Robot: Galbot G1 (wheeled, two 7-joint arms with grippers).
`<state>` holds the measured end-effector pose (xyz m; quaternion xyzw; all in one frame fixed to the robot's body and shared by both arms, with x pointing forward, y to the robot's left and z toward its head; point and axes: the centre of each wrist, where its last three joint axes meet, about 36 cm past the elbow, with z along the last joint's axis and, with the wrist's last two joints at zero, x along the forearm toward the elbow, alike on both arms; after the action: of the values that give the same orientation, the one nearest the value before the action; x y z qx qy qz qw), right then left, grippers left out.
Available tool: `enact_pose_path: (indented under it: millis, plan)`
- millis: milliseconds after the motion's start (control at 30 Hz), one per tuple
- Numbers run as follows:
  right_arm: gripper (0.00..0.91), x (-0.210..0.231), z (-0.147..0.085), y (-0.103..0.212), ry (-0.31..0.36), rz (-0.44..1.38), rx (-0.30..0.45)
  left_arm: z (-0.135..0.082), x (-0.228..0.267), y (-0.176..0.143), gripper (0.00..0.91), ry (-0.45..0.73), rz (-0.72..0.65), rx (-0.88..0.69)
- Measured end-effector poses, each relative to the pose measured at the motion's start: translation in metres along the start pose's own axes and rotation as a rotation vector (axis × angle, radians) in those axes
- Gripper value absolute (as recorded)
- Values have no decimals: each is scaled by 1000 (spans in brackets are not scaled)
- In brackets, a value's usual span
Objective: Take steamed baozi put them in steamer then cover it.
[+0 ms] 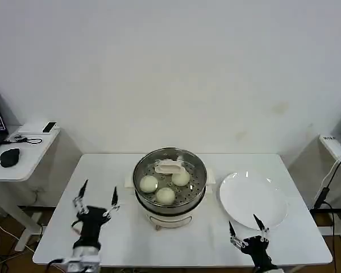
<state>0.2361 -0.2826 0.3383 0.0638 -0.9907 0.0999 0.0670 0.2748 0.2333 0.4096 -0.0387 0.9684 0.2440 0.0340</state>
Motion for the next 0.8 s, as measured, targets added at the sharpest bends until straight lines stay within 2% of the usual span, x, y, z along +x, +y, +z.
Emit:
enact_pose_path:
  millis: [133, 300, 533, 800]
  plan:
    - [907, 4, -2, -3, 5, -17, -14, 16, 19, 8, 907, 66, -23, 155]
    - [907, 10, -5, -5, 14, -42, -48, 28, 39, 12, 907, 134, -63, 264]
    - [907, 16, -8, -6, 35, -72, -95, 39, 50, 15, 907, 189, -87, 335]
    - [907, 15, -8, -11, 45, -83, -105, 48, 58, 15, 907, 211, -91, 371]
